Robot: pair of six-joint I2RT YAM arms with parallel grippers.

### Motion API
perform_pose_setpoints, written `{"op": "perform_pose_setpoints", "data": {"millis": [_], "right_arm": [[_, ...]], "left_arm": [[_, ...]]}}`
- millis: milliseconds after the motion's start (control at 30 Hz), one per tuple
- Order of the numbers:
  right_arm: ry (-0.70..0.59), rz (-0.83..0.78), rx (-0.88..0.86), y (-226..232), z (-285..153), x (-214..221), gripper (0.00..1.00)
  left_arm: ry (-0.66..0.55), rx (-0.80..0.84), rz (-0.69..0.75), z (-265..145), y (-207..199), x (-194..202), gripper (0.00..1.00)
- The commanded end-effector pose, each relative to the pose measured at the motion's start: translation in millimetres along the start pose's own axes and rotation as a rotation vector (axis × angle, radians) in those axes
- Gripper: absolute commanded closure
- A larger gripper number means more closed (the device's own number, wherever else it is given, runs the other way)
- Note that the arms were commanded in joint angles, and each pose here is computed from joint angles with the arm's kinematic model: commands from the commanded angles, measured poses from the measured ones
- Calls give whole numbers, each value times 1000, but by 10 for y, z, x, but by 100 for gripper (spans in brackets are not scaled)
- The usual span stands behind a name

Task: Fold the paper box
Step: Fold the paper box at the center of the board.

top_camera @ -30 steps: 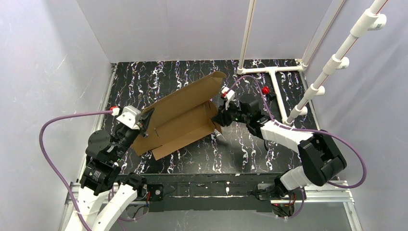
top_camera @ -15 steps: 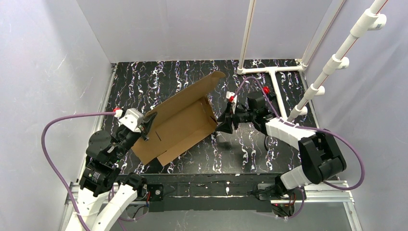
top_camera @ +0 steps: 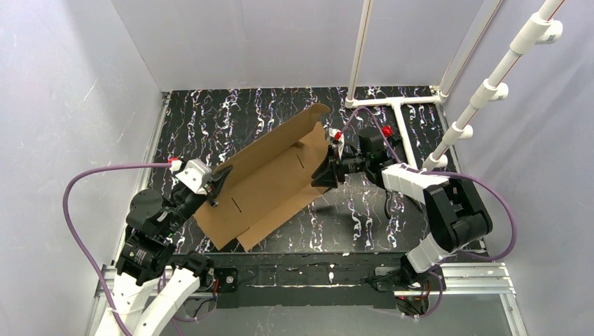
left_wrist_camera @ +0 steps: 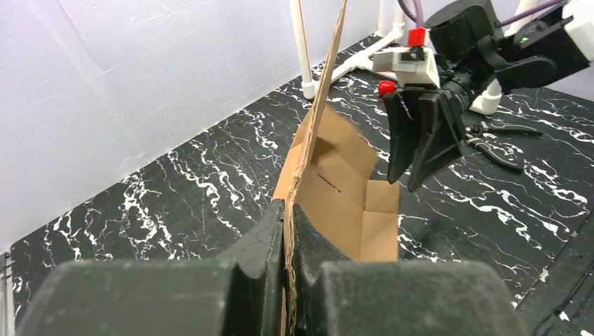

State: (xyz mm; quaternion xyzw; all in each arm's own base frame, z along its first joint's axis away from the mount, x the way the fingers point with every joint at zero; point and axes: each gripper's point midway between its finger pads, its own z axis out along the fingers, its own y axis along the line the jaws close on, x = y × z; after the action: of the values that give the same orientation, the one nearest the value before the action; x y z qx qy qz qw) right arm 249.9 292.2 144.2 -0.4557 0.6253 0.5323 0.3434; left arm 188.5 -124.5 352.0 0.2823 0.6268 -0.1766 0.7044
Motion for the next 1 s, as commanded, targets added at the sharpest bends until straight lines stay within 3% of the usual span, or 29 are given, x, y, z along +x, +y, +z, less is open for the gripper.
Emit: {"op": "perform_pose_setpoints", "data": {"millis": [0,133,200,300,467,567,733,967], "right_arm": [[-41,-13,-24,-84,65,-243,58],[-24,27,-13,-197,85,-226,72],[9,-52,-5,-212,1,-240,71],[73,-128,130,-341,-277,-286,63],[40,-131,323,-599,-745,-377,42],[70,-71,414,-801,-872,-246,17],[161,61,365,-1016,-792,61,12],[209,117,357,-1246,-732,247,17]], "left_arm": [[-22,62,3,19,-98,-71,100],[-26,98,18,1,-156,-105,100],[-17,100,28,-18,-156,-108,100],[-13,92,47,-43,-138,-109,100],[-11,92,67,-30,-124,-126,100],[-22,91,69,-5,-115,-153,100],[-35,95,73,27,-110,-199,100],[-49,97,103,38,-85,-327,100]]}}
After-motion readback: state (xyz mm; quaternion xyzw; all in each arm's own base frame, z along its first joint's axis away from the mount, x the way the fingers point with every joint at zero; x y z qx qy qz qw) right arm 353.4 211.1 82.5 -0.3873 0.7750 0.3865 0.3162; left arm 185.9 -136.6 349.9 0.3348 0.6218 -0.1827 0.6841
